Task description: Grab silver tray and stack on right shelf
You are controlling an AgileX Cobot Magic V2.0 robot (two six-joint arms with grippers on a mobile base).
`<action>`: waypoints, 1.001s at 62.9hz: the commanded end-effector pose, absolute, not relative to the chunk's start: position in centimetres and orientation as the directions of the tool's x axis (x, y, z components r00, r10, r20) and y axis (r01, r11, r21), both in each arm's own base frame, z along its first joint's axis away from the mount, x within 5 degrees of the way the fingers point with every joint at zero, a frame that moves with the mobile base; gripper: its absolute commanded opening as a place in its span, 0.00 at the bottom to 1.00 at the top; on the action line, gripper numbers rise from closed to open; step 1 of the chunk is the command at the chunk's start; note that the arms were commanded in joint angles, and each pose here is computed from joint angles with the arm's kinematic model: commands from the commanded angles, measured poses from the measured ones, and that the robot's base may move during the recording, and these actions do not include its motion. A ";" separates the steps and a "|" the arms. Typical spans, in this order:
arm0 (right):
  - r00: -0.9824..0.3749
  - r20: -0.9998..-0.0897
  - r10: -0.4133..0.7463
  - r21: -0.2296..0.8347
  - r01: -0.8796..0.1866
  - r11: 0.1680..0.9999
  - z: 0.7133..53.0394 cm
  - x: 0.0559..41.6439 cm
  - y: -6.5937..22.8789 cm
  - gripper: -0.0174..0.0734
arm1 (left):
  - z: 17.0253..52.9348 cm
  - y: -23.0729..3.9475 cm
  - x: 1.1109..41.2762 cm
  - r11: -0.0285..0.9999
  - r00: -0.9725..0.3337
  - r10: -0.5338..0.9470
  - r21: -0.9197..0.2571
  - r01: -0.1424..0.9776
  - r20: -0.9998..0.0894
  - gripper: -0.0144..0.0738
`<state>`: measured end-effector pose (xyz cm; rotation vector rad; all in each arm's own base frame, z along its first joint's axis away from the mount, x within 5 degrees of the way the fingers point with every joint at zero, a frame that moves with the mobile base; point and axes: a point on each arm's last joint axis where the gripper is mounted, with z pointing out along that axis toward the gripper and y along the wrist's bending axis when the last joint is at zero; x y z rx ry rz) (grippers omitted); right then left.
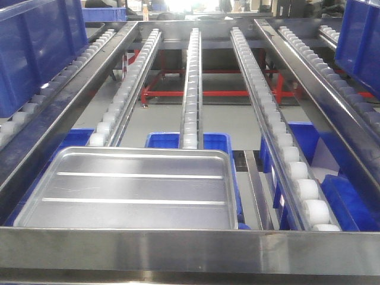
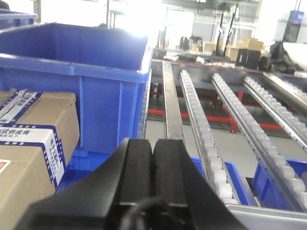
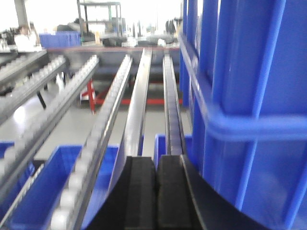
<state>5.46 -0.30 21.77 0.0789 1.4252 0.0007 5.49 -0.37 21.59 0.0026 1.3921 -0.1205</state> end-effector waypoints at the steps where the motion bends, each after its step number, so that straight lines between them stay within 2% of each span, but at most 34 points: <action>1: 0.350 -0.936 0.031 0.050 0.044 0.998 26.1 4.2 -0.3 0.25 | 25.5 -0.2 4.6 0.993 0.311 -0.102 -0.076 0.093 -0.945 0.06; 11: 0.329 -0.944 0.035 0.049 0.035 0.998 31.0 3.7 -0.2 0.25 | 31.2 -0.4 4.4 0.992 0.246 -0.086 -0.061 0.107 -0.966 0.06; 24: 0.129 -0.990 0.052 0.051 -0.007 0.999 34.3 6.2 0.0 0.26 | 36.2 -1.0 7.8 0.989 -0.019 -0.085 -0.086 0.123 -0.996 0.06; 28: 0.054 -0.997 0.054 0.053 -0.024 0.998 34.4 7.4 0.2 0.31 | 36.6 -1.3 9.4 0.985 -0.100 -0.101 -0.114 0.128 -0.990 0.06; 36: -0.099 -0.993 0.065 0.072 -0.076 0.994 34.3 9.8 0.8 0.50 | 36.0 -2.1 12.9 0.973 -0.315 -0.134 -0.185 0.138 -0.940 0.07; 41: -0.166 -0.983 0.077 0.098 -0.124 0.987 34.4 11.0 1.5 0.61 | 35.1 -2.8 14.7 0.969 -0.440 -0.080 -0.173 0.177 -0.894 0.16; 48: -0.231 -0.971 0.067 0.117 -0.211 0.970 35.1 12.0 2.8 0.67 | 34.0 -3.9 16.8 0.956 -0.548 -0.030 -0.184 0.229 -0.836 0.45; 52: -0.258 -0.964 0.064 0.135 -0.271 0.953 35.6 12.7 3.9 0.68 | 33.7 -4.5 17.5 0.949 -0.584 -0.020 -0.200 0.246 -0.811 0.58; 55: -0.280 -0.958 0.057 0.150 -0.323 0.935 36.0 13.3 4.9 0.68 | 33.7 -5.0 17.9 0.943 -0.602 0.000 -0.200 0.266 -0.799 0.62; 63: -0.343 -0.939 -0.011 0.152 -0.444 0.883 35.9 15.2 8.2 0.68 | 33.9 -7.0 18.4 0.910 -0.596 0.094 -0.174 0.376 -0.797 0.60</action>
